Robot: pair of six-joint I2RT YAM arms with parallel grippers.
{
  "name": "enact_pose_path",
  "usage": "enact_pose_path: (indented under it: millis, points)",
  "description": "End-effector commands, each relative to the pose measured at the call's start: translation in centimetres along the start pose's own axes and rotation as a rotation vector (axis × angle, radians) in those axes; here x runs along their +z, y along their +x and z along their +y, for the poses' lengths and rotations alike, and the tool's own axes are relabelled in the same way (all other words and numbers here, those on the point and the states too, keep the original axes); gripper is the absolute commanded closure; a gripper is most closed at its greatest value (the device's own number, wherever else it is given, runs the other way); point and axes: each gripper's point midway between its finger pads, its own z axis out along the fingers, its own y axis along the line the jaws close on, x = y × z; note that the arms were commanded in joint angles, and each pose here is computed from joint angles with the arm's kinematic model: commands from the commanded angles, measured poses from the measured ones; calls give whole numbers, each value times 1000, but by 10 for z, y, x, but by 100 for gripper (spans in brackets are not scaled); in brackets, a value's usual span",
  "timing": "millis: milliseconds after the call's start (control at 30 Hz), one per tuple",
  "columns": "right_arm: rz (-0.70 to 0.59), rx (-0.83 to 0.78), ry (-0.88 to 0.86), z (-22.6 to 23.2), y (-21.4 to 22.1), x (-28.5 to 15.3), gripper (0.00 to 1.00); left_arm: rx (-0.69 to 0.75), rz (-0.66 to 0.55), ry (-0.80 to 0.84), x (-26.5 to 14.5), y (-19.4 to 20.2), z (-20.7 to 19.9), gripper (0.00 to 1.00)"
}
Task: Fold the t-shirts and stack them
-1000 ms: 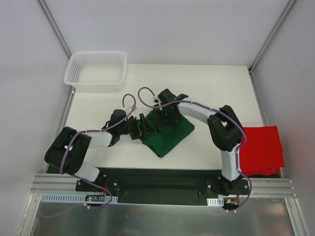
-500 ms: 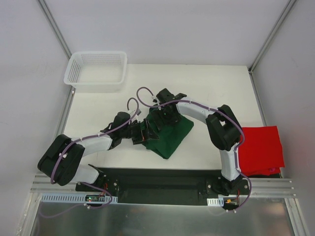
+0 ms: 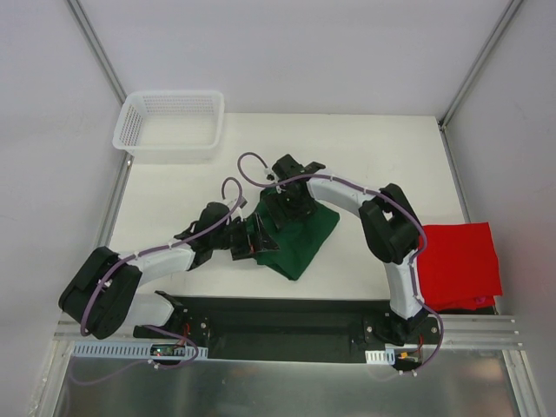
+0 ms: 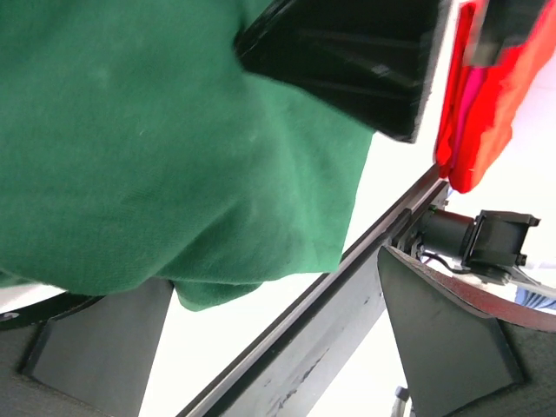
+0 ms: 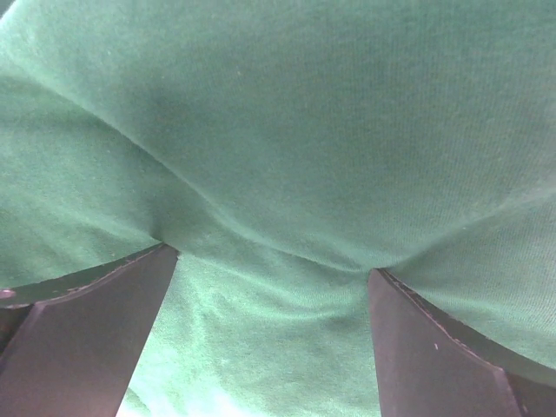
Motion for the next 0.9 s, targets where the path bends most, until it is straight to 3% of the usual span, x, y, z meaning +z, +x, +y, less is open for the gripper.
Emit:
enact_pose_path:
  millis: [0,233,600,867]
  points:
    - [59,-16,-43,11,11,29,4,-63,18,-24,4,10,9,1]
    - [69,-24,-48,13,9,32,4,-127,32,2,13,14,3,1]
    - [78,-32,-45,13,11,35,4,-110,103,68,35,25,-32,1]
    - [78,-34,-45,13,10,35,4,-71,107,-17,18,29,-28,1]
